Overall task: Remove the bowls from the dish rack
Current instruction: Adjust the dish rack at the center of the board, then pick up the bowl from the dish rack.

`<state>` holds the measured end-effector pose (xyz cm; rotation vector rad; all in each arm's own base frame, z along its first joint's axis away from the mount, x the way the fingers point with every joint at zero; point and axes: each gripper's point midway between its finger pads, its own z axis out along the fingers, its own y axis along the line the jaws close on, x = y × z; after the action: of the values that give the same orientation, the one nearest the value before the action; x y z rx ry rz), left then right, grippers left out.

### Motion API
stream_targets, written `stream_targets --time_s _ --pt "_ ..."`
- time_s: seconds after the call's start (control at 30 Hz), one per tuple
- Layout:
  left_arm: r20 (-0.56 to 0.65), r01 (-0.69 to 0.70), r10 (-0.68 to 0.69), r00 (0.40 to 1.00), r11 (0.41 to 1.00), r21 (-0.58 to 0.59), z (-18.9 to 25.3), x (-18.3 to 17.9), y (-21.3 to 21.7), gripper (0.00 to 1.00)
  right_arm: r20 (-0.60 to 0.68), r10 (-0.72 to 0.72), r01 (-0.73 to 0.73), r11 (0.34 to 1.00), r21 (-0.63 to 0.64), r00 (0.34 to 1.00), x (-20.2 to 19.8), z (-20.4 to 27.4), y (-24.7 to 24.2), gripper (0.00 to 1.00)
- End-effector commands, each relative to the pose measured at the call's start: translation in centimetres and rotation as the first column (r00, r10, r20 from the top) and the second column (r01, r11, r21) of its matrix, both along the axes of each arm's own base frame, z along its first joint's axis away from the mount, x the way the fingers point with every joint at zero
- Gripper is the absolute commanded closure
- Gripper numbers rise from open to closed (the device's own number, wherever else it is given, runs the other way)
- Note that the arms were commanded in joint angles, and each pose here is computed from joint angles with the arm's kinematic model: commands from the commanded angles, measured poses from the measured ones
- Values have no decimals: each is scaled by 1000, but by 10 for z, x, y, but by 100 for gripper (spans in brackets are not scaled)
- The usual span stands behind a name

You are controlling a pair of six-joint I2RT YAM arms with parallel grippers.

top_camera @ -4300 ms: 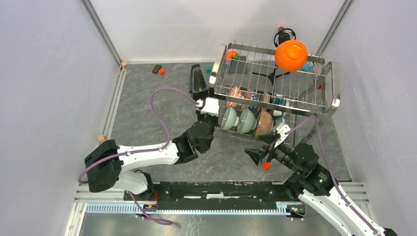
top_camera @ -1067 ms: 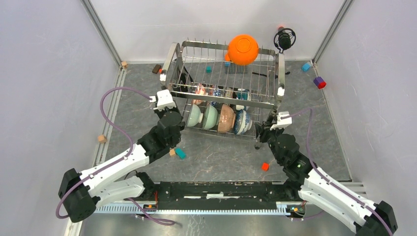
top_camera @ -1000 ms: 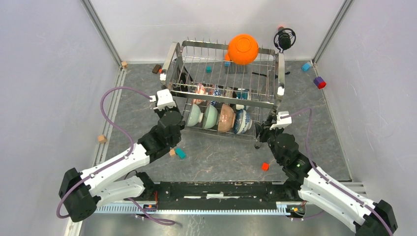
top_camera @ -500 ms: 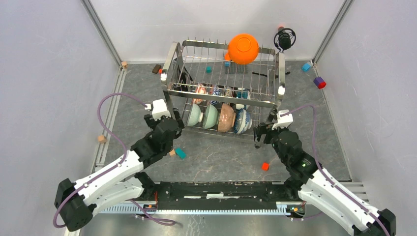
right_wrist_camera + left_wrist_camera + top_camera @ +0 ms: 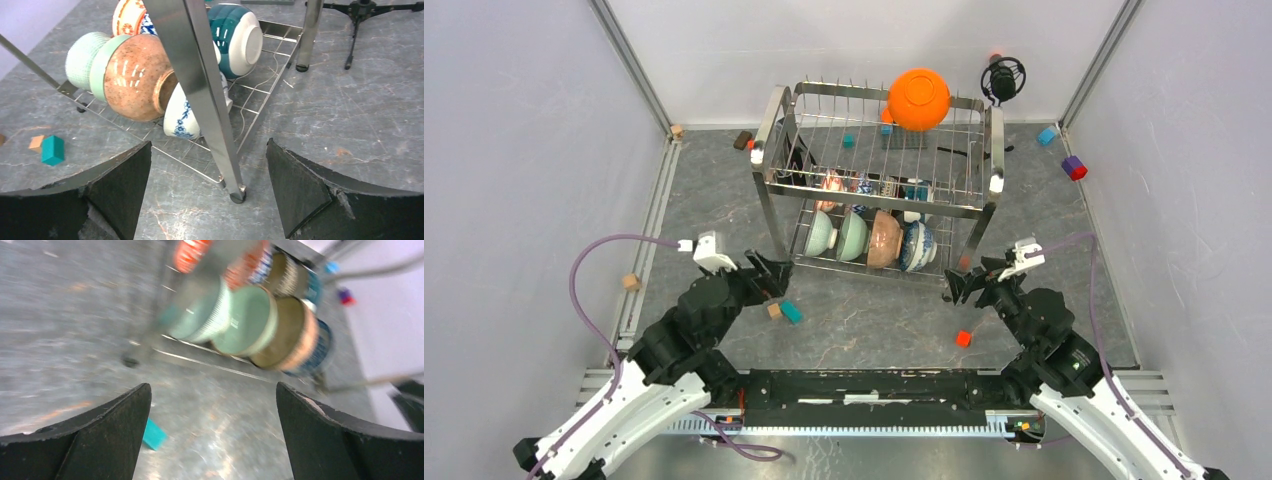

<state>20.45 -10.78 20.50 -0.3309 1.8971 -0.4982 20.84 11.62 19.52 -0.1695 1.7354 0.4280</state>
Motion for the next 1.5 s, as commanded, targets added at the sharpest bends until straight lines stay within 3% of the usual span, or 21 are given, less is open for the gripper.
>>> stream_targets --time_s 0.0,0.07,0.17,0.3,0.67,0.73,0.97,1.17,1.47 --pt "75 385 -378 923 897 -217 10 -35 -68 0 26 53 -55 995 85 998 -7 2 10 11" --pt "102 477 -467 878 844 -245 10 -40 -89 0 43 68 -72 993 93 997 -8 0 12 11" --pt "23 537 -545 838 818 -209 -6 -39 -111 1 62 95 -101 989 110 994 -9 -3 18 12" --pt "82 626 -623 778 754 -199 4 -46 -148 3 47 85 -90 991 99 995 -8 -11 16 13" --pt "304 563 -513 803 819 -106 23 0 -196 4 43 88 -92 989 116 995 -6 -26 20 14" --pt "303 546 -503 809 835 -69 23 8 -198 4 48 94 -100 988 120 994 -7 -26 21 14" --pt "249 571 -552 796 821 -6 12 19 -212 20 74 104 -113 985 133 992 -9 -22 21 15" --pt "221 547 -526 821 836 -39 -3 36 -208 23 81 100 -111 982 150 992 -10 -23 21 16" --pt "281 573 -538 795 817 -57 -12 48 -214 26 118 91 -112 978 179 989 -11 -15 19 16"
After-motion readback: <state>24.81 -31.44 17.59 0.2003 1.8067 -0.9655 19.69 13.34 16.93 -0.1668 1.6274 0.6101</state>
